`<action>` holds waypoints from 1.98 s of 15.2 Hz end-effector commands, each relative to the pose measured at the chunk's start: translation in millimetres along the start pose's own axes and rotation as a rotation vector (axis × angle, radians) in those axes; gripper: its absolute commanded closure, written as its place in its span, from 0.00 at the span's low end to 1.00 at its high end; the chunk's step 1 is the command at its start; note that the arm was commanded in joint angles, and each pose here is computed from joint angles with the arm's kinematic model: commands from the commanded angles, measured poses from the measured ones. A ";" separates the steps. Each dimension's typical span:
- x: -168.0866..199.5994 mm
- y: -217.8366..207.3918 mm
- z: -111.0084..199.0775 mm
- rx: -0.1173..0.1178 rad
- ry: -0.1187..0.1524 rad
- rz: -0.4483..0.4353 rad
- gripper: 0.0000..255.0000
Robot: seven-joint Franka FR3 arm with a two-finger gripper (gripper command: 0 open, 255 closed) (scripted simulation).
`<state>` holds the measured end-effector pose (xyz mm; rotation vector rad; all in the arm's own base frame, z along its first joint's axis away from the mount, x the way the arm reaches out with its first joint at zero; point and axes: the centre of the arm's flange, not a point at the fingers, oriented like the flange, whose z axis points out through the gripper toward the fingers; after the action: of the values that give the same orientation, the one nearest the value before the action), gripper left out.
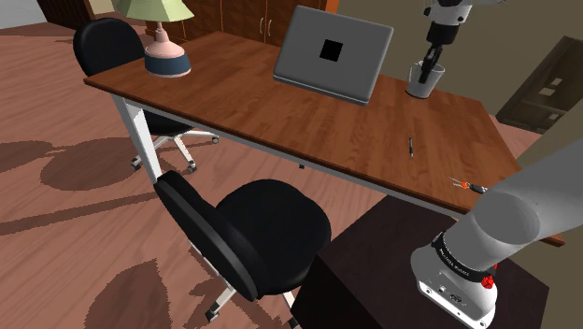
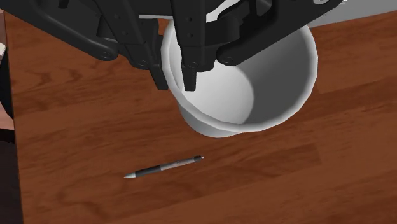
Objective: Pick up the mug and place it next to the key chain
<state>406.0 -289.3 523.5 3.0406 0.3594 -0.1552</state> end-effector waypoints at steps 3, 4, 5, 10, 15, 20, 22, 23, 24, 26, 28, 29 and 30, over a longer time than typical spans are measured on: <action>-55.7 3.6 8.9 0.000 0.001 -0.001 1.00; -68.8 4.4 10.4 0.000 0.001 -0.001 1.00; -81.9 5.2 11.8 0.000 0.001 -0.001 1.00; -147.4 9.4 19.0 0.000 0.001 -0.001 1.00; -212.8 13.6 26.2 0.000 0.001 -0.001 1.00; -278.3 17.8 33.4 0.000 0.001 -0.001 1.00; -304.5 19.4 36.3 0.000 0.001 -0.001 1.00; -317.6 20.3 37.8 0.000 0.001 -0.001 1.00; -327.8 20.9 38.9 0.000 0.001 -0.001 1.00; -326.6 20.2 49.4 0.000 0.001 -0.001 1.00; -325.5 19.6 59.8 0.000 0.001 -0.001 1.00; -324.9 19.2 65.1 0.000 0.001 -0.001 1.00; -324.3 18.9 70.3 0.000 0.001 -0.001 1.00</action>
<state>89.5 -387.9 495.3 3.0413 0.3616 -0.1548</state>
